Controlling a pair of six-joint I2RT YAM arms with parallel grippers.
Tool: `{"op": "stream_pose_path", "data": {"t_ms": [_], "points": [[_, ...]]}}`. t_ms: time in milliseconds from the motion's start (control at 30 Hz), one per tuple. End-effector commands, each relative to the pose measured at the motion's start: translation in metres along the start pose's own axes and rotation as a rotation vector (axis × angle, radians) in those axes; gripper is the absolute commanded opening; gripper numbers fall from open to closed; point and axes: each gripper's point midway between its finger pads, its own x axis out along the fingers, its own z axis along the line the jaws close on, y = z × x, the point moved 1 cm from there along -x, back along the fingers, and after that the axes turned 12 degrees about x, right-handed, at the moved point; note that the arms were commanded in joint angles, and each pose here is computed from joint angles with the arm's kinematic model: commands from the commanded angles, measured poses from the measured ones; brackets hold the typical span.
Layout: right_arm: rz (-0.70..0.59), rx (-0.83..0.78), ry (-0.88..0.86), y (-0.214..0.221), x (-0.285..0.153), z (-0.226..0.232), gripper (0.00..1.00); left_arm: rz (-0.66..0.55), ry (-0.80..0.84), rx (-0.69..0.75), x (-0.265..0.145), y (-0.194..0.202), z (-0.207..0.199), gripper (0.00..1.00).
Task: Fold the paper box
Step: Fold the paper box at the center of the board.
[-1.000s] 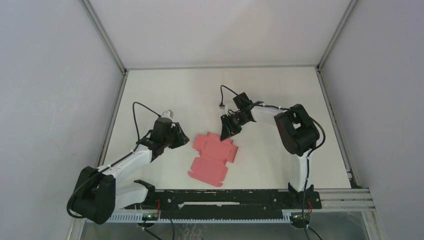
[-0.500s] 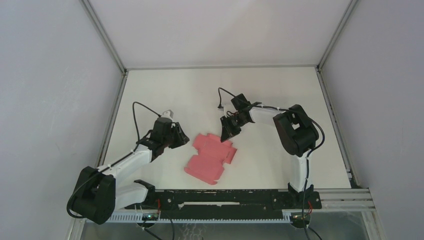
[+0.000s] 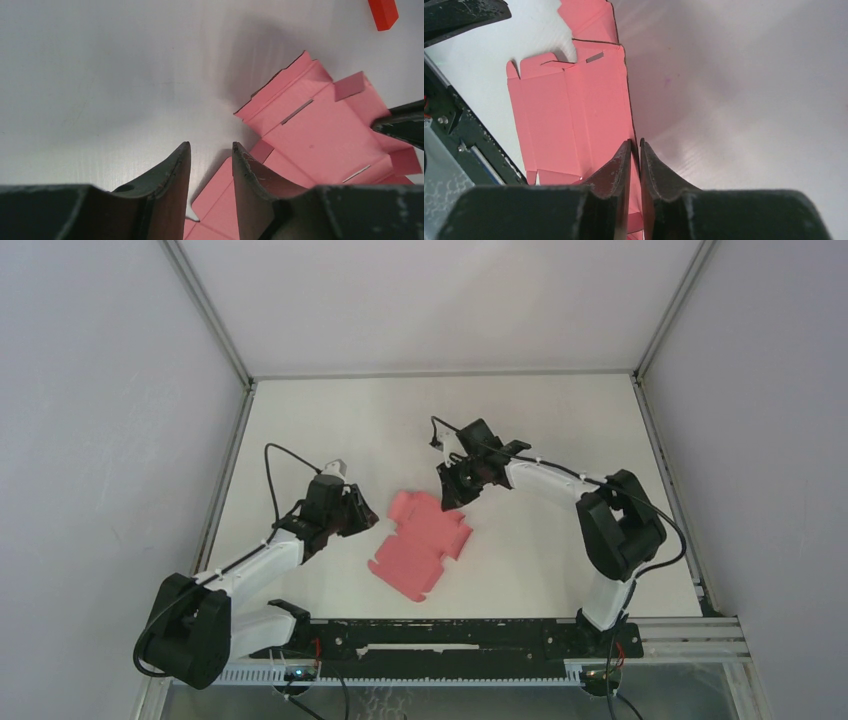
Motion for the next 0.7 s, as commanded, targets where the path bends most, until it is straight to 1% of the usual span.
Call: {"op": "stream_pose_path", "data": {"t_ms": [0, 167, 267, 333, 500, 667], "points": [[-0.08, -0.081, 0.144, -0.008, -0.02, 0.003, 0.19, -0.068, -0.001, 0.01, 0.001, -0.019, -0.001, 0.41], [-0.108, -0.168, 0.322, -0.005, -0.025, 0.0, 0.19, -0.108, 0.015, -0.005, 0.003, -0.031, -0.002, 0.41], [-0.118, -0.198, 0.436, -0.002, -0.024, -0.006, 0.19, -0.11, 0.028, -0.009, 0.005, -0.034, -0.003, 0.41], [-0.126, -0.206, 0.503, -0.001, -0.024, -0.011, 0.18, -0.144, 0.047, -0.01, 0.007, -0.044, -0.007, 0.41], [-0.167, -0.224, 0.607, 0.0, -0.028, -0.013, 0.18, -0.174, 0.086, -0.014, 0.018, -0.056, -0.01, 0.41], [-0.227, -0.252, 0.664, -0.005, -0.04, -0.01, 0.18, -0.186, 0.187, -0.002, 0.032, -0.06, -0.023, 0.41]]}}
